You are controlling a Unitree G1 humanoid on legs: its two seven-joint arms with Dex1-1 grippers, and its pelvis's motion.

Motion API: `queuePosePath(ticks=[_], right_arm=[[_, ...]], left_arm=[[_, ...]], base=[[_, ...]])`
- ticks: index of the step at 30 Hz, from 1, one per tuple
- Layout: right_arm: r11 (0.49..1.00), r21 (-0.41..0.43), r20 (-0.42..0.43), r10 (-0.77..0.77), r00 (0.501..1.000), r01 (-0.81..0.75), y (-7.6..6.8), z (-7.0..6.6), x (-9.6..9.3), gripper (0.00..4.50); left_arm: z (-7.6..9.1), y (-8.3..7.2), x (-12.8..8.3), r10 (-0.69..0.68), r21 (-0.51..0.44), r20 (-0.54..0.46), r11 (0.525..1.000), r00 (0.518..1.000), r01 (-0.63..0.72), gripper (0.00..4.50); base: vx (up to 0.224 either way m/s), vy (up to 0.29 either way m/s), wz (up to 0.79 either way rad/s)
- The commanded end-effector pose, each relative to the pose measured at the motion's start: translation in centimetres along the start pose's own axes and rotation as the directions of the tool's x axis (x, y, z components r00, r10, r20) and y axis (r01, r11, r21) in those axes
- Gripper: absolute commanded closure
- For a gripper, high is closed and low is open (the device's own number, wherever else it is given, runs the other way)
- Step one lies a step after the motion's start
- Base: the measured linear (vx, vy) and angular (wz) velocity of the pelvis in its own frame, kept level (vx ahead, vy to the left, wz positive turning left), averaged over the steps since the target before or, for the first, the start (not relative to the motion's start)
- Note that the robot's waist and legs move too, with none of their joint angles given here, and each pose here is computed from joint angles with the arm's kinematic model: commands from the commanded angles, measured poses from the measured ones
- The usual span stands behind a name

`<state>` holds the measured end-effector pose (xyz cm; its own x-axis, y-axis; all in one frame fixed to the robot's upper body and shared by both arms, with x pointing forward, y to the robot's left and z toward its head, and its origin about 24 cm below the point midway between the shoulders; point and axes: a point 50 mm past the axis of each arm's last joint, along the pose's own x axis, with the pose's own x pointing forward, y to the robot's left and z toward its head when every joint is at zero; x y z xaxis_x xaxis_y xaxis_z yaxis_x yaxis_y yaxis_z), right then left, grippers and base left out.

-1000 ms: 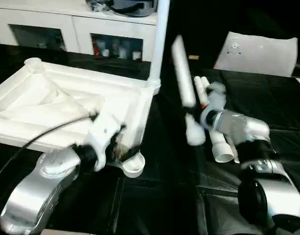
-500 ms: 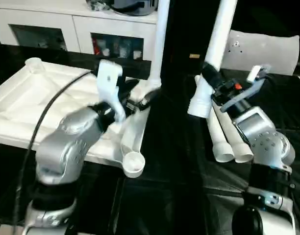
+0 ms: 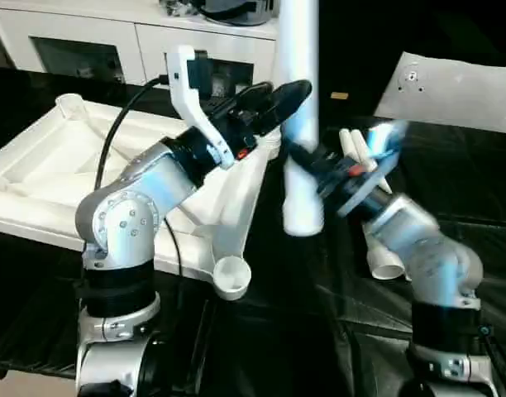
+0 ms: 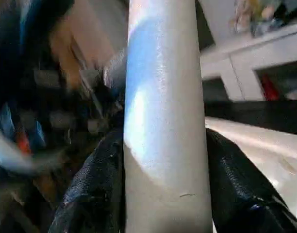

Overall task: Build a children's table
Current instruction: Pick table leg

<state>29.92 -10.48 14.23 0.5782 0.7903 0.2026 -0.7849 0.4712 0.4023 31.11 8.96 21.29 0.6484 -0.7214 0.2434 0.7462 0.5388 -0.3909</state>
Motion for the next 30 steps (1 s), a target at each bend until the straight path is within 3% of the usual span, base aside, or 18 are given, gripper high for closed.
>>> queuePosePath(ticks=[1,3,7,9,12,17,25,30], right_arm=[[0.996,-0.085,-0.013,0.001,1.0,-0.002,0.5,0.1,0.4,2.65],[0.99,-0.139,-0.025,-0.02,0.999,0.017,0.8,-0.4,0.9,2.65],[0.949,-0.31,-0.067,-0.08,0.994,0.055,1.2,-1.5,1.7,2.65],[0.941,-0.332,-0.031,-0.081,0.996,0.066,1.5,-1.8,1.9,2.65],[0.89,-0.454,-0.087,-0.091,0.992,0.042,1.9,-3.1,2.0,2.65],[0.842,-0.538,-0.092,-0.113,0.989,0.046,1.8,-4.1,2.1,2.65],[0.831,-0.554,-0.089,-0.117,0.989,0.049,2.0,-5.2,2.1,2.65],[0.829,-0.558,-0.091,-0.104,0.99,0.036,2.1,-5.4,2.2,2.65]], left_arm=[[-0.5,0.0,0.2,0.021,0.003,-0.025,1.0,0.999,-0.021,0.44],[-0.9,0.4,0.0,0.055,-0.018,-0.033,0.998,0.998,-0.055,0.79],[-1.9,1.4,-0.9,0.149,-0.015,-0.043,0.989,0.988,-0.15,0.79],[-2.5,1.8,-1.7,0.196,-0.001,-0.046,0.981,0.98,-0.196,0.79],[-3.0,1.9,-2.3,0.207,-0.021,-0.045,0.978,0.977,-0.208,0.79],[-3.4,1.5,-2.8,0.21,-0.091,-0.02,0.973,0.978,-0.211,0.79],[-4.2,0.6,-3.5,0.22,-0.25,0.06,0.948,0.974,-0.198,0.79],[-4.5,0.5,-3.8,0.223,-0.351,0.086,0.919,0.971,-0.18,1.3]], base=[[0.0,0.0,0.0],[0.0,0.0,0.0],[0.0,0.0,0.0],[0.0,0.0,0.0],[0.0,0.0,0.0],[0.0,0.0,0.0],[0.0,0.0,0.0],[0.0,0.0,0.0]])
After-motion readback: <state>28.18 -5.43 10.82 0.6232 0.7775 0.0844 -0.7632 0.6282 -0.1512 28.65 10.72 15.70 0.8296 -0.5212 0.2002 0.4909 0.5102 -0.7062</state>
